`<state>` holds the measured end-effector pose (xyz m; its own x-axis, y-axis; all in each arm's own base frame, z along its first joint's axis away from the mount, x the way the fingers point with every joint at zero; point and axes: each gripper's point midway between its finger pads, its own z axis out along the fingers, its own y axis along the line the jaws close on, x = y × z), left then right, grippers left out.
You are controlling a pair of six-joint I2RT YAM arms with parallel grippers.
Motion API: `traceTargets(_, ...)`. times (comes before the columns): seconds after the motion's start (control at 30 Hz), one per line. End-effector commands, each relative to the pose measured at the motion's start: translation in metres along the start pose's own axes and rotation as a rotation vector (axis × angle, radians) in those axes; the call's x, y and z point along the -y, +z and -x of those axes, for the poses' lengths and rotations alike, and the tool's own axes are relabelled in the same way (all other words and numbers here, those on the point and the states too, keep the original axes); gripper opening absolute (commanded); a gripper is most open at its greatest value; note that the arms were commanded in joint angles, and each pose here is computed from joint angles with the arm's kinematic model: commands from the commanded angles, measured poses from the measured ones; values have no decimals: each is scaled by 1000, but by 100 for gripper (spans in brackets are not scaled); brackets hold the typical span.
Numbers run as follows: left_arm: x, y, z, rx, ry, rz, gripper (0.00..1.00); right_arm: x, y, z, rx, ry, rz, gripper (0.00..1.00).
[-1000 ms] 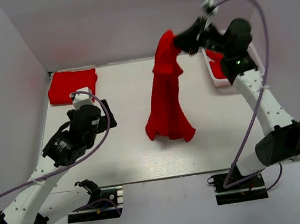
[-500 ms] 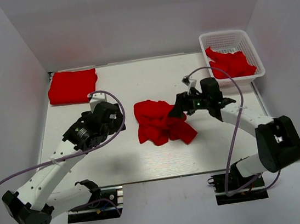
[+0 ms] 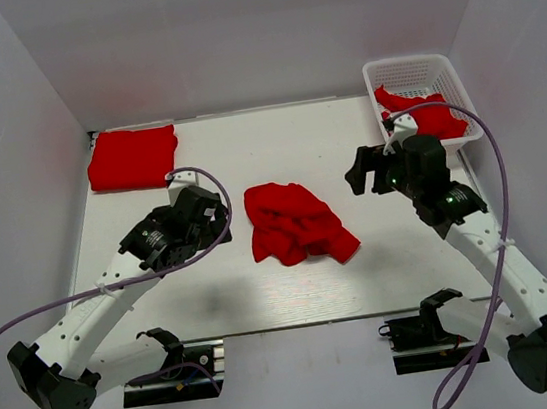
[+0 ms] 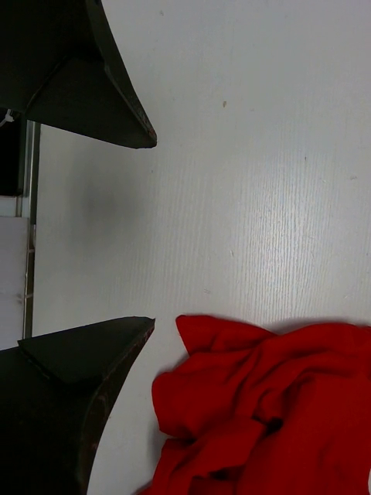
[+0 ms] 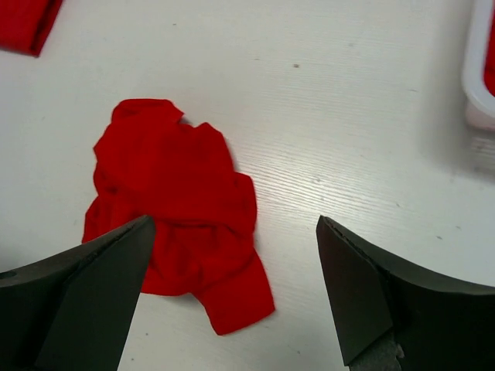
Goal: Fold and stack the t-shirts
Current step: Move the tshirt to the center of the board, then flatten out the tshirt
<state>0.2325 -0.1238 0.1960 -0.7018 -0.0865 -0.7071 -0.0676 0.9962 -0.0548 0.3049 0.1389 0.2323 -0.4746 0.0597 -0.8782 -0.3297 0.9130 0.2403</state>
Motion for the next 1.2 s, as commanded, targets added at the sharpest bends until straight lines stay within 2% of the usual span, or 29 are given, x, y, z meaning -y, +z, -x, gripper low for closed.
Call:
traceTargets(0.0,3,-4,6,20,-15,-30,100,21,-14,-7,1,7,-120,90)
traceTargets(0.2,23,6,6,10,59,-108,100,25,-14,-21,-15,37,-135,90)
traceTargets(0.23,30,16,-2,-23,92,-120,100,24,-12,-27,-36,39,-125,90)
traceTargets(0.37,88,30,-30,-169,234,-349,100,30,-7,-57,-145,94,-159,90)
traceTargets(0.43,108,51,-54,-266,300,-375,100,33,-5,-77,-196,112,-172,90)
traceTargets(0.57,130,67,-84,-344,382,-393,100,31,-3,-111,-287,153,-148,90)
traceTargets(0.8,163,71,-96,-338,422,-520,100,30,-5,-154,-405,165,-120,90)
traceTargets(1.03,171,88,-111,-345,432,-505,89,25,0,-160,-428,171,-83,90)
traceTargets(1.17,175,94,-110,-322,415,-508,78,24,2,-161,-439,170,-78,90)
